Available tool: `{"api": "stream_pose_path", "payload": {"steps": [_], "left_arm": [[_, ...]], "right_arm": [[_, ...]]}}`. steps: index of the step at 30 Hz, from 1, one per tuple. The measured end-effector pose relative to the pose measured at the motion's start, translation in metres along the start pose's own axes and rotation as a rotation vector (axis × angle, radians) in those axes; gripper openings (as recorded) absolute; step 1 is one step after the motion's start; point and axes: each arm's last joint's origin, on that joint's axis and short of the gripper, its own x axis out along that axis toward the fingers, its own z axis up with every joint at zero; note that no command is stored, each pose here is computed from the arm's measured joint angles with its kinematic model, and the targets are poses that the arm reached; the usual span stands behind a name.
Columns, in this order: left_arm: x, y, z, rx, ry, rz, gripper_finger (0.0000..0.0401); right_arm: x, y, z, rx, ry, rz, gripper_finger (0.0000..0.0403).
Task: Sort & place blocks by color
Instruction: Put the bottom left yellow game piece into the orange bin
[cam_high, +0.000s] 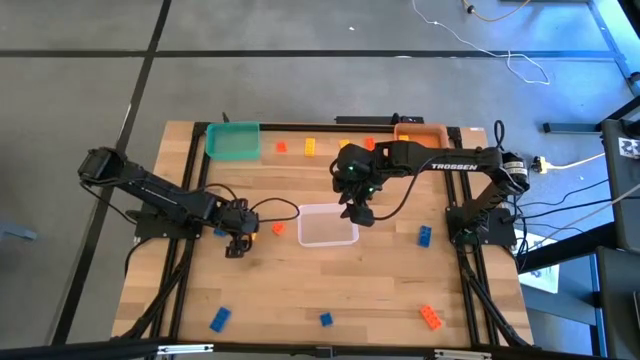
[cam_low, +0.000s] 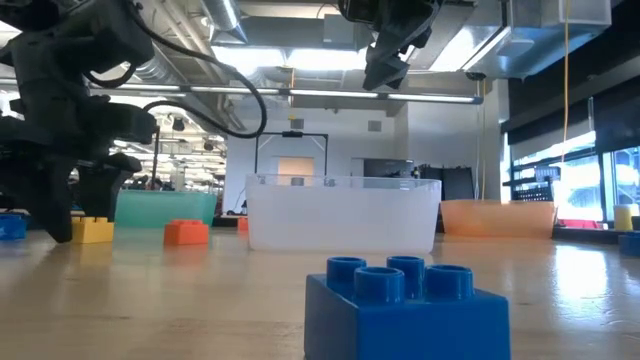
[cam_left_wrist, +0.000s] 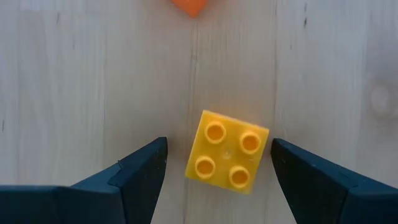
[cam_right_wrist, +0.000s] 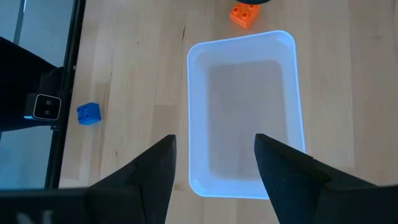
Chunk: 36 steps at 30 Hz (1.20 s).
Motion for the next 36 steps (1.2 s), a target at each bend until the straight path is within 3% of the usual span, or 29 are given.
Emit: {"api": "stream_pose_path", "payload": {"steps": [11, 16, 36], "left_arm": [[0.0000, 0.0005, 0.0018, 0.004, -0.025, 0.029, 0.0279], [-0.0002, 0.0005, 0.0016, 0.063, -0.034, 0.069, 0.0275], [0.0077, -0.0035, -0.0012, 0.097, 0.045, -0.008, 0.0175]], "right_arm": [[0.0000, 0.0000, 0.0000, 0.000, 0.000, -0.001, 0.0218], [0.0001, -0.0001, -0.0001, 0.000, 0.001, -0.001, 0.0218], [0.0001, 0.0000, 0.0000, 0.000, 0.000, -0.001, 0.0218]]}}
